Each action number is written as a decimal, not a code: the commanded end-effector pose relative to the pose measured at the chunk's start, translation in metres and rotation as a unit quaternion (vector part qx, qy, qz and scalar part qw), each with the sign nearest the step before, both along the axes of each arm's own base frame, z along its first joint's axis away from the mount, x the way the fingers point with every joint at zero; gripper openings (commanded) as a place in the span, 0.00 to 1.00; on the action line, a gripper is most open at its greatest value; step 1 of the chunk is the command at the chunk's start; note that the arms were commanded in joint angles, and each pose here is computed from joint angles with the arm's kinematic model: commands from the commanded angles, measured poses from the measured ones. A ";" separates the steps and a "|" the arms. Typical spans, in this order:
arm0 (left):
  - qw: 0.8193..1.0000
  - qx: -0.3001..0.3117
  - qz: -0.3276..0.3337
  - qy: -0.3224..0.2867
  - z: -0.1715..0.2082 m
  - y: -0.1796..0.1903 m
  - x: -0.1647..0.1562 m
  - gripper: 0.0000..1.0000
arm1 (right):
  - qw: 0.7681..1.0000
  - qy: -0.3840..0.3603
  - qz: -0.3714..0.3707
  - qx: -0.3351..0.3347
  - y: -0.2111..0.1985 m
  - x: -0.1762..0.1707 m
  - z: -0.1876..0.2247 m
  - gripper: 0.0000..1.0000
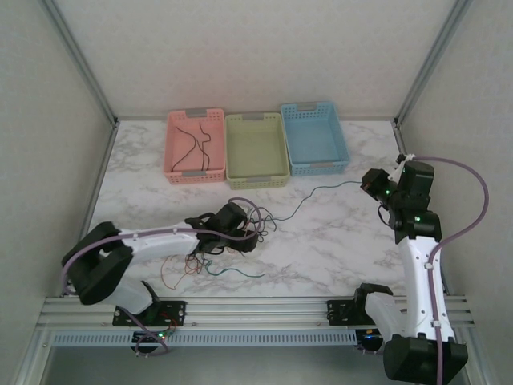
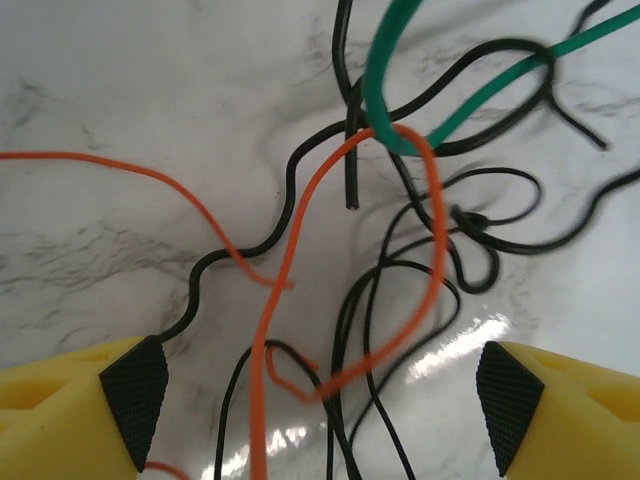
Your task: Untangle the cables
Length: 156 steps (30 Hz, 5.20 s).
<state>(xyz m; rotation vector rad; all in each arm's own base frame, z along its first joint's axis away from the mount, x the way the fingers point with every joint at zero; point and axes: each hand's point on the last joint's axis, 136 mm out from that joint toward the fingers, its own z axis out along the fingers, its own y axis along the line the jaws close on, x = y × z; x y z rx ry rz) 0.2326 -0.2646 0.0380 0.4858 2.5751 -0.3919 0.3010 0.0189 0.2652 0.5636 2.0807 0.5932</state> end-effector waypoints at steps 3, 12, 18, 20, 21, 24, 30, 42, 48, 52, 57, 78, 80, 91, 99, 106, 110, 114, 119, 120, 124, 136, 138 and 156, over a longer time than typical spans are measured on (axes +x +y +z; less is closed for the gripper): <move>0.998 -0.046 -0.028 -0.026 0.002 -0.050 0.018 0.84 | 0.998 0.027 -0.024 -0.042 -0.013 -0.007 -0.010 0.00; 0.998 0.041 0.007 -0.049 -0.034 -0.056 0.047 0.72 | 0.997 0.044 -0.032 -0.059 -0.018 -0.010 -0.025 0.00; 0.996 0.079 0.010 -0.045 -0.041 -0.037 0.041 0.47 | 0.995 0.047 -0.049 -0.074 -0.026 -0.011 -0.025 0.00; 0.994 0.091 0.015 -0.052 -0.035 -0.027 0.039 0.42 | 0.993 0.053 -0.064 -0.084 -0.032 -0.011 -0.025 0.00; 0.993 0.099 0.019 -0.059 -0.030 -0.021 0.039 0.36 | 0.992 0.057 -0.073 -0.090 -0.036 -0.012 -0.026 0.00; 0.988 0.133 0.030 -0.070 -0.017 0.002 0.035 0.20 | 0.988 0.063 -0.096 -0.105 -0.046 -0.012 -0.027 0.00; 0.981 0.138 0.086 -0.108 0.032 0.046 0.038 0.00 | 0.975 0.078 -0.147 -0.146 -0.070 -0.008 -0.026 0.00; 0.949 0.064 0.266 -0.156 0.123 0.153 0.055 0.00 | 0.943 0.137 -0.197 -0.231 -0.104 -0.008 -0.026 0.00; 0.932 0.036 0.324 -0.157 0.136 0.186 0.054 0.00 | 0.937 0.152 -0.206 -0.239 -0.109 -0.007 -0.031 0.00; 0.949 -0.025 0.282 -0.138 0.132 0.160 0.055 0.00 | 0.964 0.123 -0.150 -0.182 -0.081 0.008 -0.031 0.00; 0.967 -0.074 0.218 -0.105 0.125 0.123 0.054 0.00 | 0.993 0.046 -0.054 -0.099 -0.035 0.022 -0.003 0.00; 0.985 -0.081 0.129 -0.087 0.108 0.065 0.048 0.74 | 0.929 -0.329 0.139 -0.098 0.061 -0.052 0.220 0.00; 0.985 -0.081 0.127 -0.082 0.105 0.065 0.046 0.74 | 0.935 -0.314 0.101 -0.127 0.047 -0.046 0.218 0.00; 0.987 -0.104 0.100 -0.077 0.108 0.051 0.040 0.75 | 0.971 -0.054 0.079 -0.220 0.040 0.010 0.077 0.00; 0.991 -0.122 0.001 -0.059 0.107 0.002 0.021 0.80 | 0.924 0.094 -0.034 -0.368 -0.015 0.008 0.019 0.00; 0.993 -0.100 -0.063 -0.030 0.088 -0.057 0.026 0.82 | 0.868 0.165 -0.078 -0.462 -0.046 0.006 0.016 0.00; 0.992 -0.088 -0.090 -0.017 0.082 -0.096 0.031 0.83 | 0.868 0.164 -0.075 -0.463 -0.047 0.004 0.015 0.00; 0.991 -0.072 -0.111 -0.004 0.075 -0.132 0.033 0.85 | 0.869 0.165 -0.069 -0.462 -0.046 0.002 0.014 0.00; 0.993 -0.027 -0.112 0.033 0.042 -0.158 0.032 0.85 | 0.872 0.161 -0.068 -0.457 -0.046 0.001 0.013 0.00; 0.993 -0.022 -0.110 0.035 0.038 -0.161 0.032 0.84 | 0.873 0.161 -0.067 -0.456 -0.045 0.000 0.012 0.00; 0.993 -0.011 -0.103 0.052 0.026 -0.167 0.034 0.69 | 0.873 0.163 -0.066 -0.454 -0.046 -0.001 0.010 0.00; 0.999 -0.010 -0.053 0.000 0.047 -0.146 0.050 0.07 | 0.877 0.166 -0.066 -0.447 -0.047 -0.006 -0.001 0.00; 0.999 -0.018 -0.016 -0.021 0.060 -0.131 0.064 0.06 | 0.879 0.167 -0.062 -0.443 -0.046 -0.006 -0.004 0.00; 0.989 -0.140 0.054 -0.006 0.105 -0.065 0.065 0.13 | 0.901 0.164 -0.028 -0.401 -0.029 -0.002 -0.024 0.00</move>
